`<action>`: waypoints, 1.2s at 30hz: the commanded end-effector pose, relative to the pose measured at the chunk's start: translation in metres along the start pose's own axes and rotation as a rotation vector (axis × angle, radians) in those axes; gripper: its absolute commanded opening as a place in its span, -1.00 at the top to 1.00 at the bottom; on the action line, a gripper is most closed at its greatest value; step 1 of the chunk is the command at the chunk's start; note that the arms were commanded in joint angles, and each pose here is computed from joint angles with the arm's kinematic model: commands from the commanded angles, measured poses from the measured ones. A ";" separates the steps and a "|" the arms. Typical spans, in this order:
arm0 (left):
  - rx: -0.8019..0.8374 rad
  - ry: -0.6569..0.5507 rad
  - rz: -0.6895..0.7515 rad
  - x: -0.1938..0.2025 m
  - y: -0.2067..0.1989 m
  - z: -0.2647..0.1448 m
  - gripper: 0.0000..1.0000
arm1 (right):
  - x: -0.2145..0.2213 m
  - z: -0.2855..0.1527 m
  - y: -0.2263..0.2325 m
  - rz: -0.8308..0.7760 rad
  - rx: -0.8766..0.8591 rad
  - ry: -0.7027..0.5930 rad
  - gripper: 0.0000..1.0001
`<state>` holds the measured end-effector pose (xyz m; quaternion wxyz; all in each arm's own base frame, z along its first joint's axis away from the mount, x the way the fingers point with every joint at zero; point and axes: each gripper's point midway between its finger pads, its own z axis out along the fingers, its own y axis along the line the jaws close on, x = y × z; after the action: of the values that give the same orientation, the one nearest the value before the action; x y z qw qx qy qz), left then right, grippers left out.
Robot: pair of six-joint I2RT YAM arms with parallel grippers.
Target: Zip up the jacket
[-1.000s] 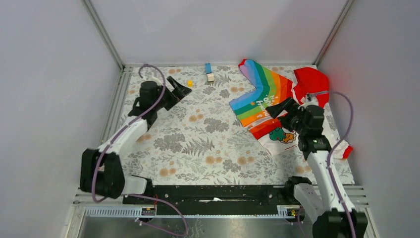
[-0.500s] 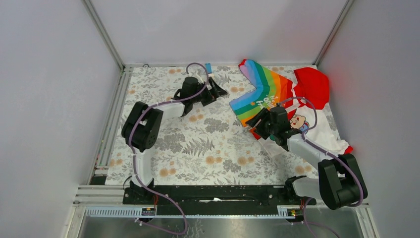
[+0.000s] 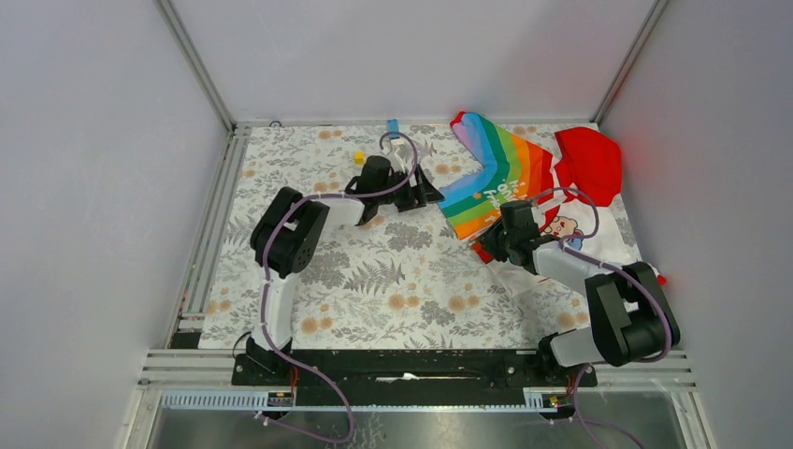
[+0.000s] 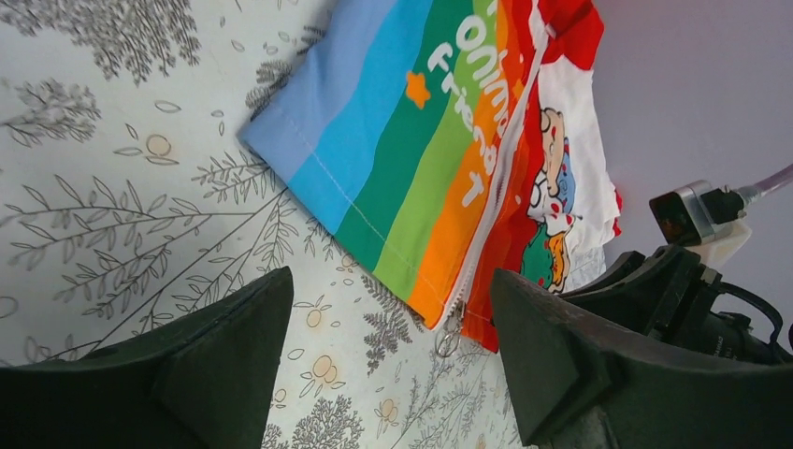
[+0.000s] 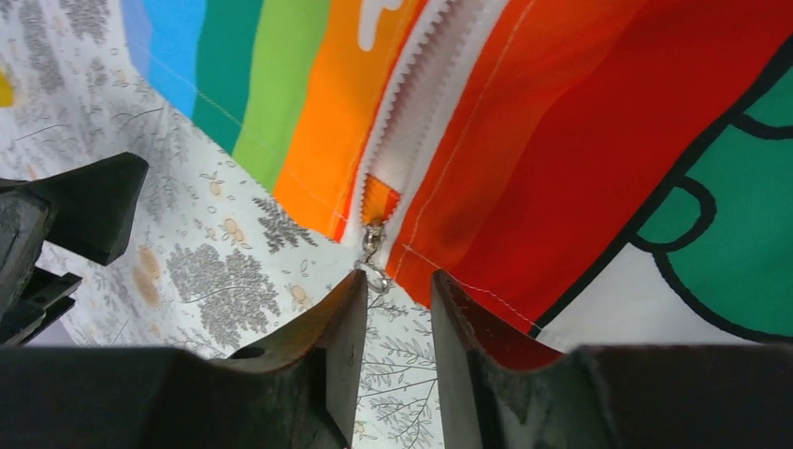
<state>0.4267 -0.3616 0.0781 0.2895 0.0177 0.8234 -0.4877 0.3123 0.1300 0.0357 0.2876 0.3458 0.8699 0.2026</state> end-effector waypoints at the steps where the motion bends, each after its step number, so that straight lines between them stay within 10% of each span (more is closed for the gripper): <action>1: 0.075 0.014 0.057 0.001 -0.019 0.009 -0.60 | -0.007 0.007 0.006 0.011 0.022 -0.034 0.20; 16: 0.100 0.091 0.076 0.025 -0.033 0.029 -0.40 | -0.001 0.022 -0.013 -0.003 0.046 -0.053 0.12; 29: 0.099 0.115 0.038 0.037 -0.033 0.031 -0.12 | 0.023 0.034 -0.026 -0.176 0.025 0.051 0.94; 36: 0.078 0.093 0.067 0.034 -0.033 0.025 -0.06 | 0.011 0.018 -0.018 -0.387 0.053 0.090 -0.02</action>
<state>0.3944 -0.4058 0.0589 0.2359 0.0608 0.8294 -0.5027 0.3308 0.1390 0.0164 0.3125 0.2508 0.8958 0.1925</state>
